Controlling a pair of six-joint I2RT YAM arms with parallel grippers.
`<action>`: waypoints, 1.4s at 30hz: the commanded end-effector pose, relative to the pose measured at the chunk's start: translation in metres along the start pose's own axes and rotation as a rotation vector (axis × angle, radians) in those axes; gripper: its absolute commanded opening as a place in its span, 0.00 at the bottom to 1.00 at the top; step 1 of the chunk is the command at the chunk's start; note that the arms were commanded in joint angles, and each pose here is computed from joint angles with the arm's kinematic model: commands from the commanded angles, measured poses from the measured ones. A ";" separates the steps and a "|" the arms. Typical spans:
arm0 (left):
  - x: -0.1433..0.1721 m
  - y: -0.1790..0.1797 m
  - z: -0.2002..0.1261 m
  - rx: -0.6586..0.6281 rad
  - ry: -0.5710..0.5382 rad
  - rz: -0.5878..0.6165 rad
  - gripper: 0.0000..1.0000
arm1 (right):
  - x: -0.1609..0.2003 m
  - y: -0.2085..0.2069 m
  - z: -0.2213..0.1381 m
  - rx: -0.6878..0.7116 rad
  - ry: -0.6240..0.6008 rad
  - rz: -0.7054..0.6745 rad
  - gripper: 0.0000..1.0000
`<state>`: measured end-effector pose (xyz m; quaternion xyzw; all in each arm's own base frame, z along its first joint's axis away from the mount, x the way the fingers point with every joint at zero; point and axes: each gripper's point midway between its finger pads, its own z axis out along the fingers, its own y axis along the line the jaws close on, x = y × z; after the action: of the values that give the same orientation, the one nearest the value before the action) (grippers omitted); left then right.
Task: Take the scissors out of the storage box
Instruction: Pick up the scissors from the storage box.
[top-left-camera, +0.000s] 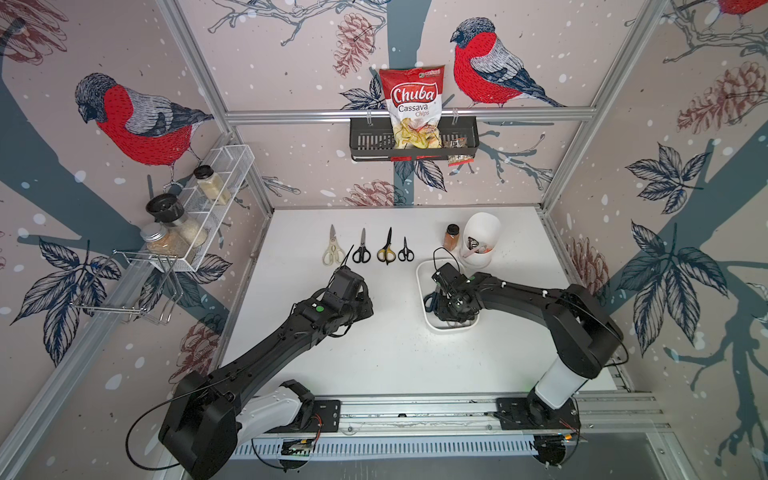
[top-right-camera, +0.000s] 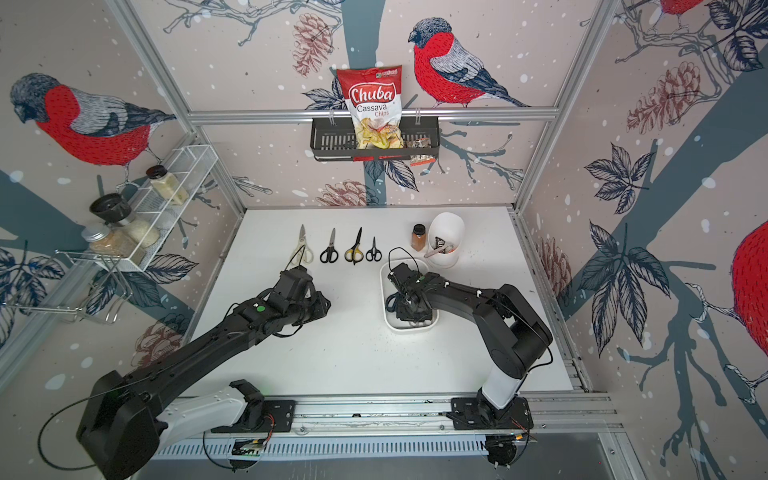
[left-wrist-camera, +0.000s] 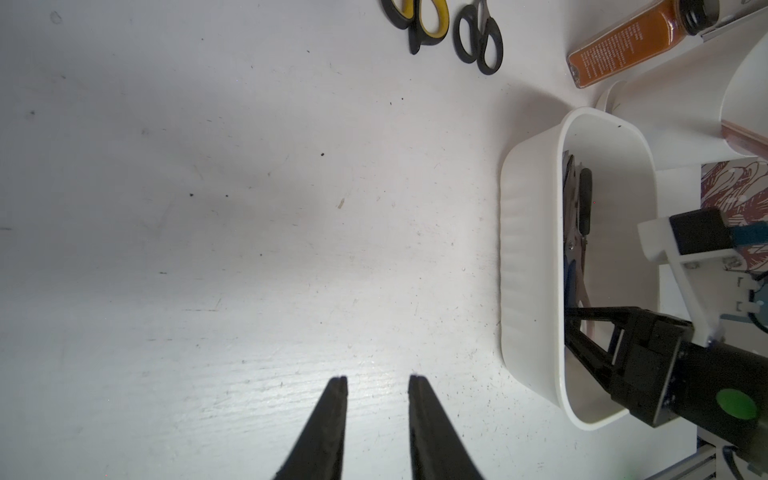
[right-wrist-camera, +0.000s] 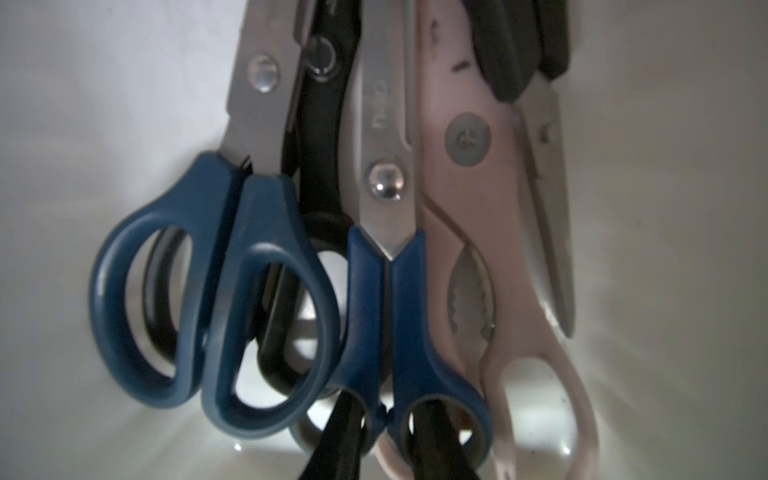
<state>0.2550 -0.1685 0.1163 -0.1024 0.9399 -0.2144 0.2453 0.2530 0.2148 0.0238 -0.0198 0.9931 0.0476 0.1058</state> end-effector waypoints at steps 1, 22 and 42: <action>0.001 0.003 0.000 0.000 0.002 -0.004 0.31 | -0.003 -0.014 -0.010 0.064 -0.027 0.012 0.17; -0.002 0.022 0.007 0.040 -0.008 -0.082 0.31 | -0.016 0.004 -0.057 -0.029 -0.081 0.006 0.13; -0.039 0.112 -0.021 0.007 -0.096 -0.300 0.31 | -0.025 0.188 -0.082 -0.350 -0.155 -0.161 0.13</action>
<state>0.2723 -0.0547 0.1009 -0.2634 0.8939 -0.2476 0.2651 0.2505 0.3496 0.1190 -0.1050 0.9658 0.1638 0.1716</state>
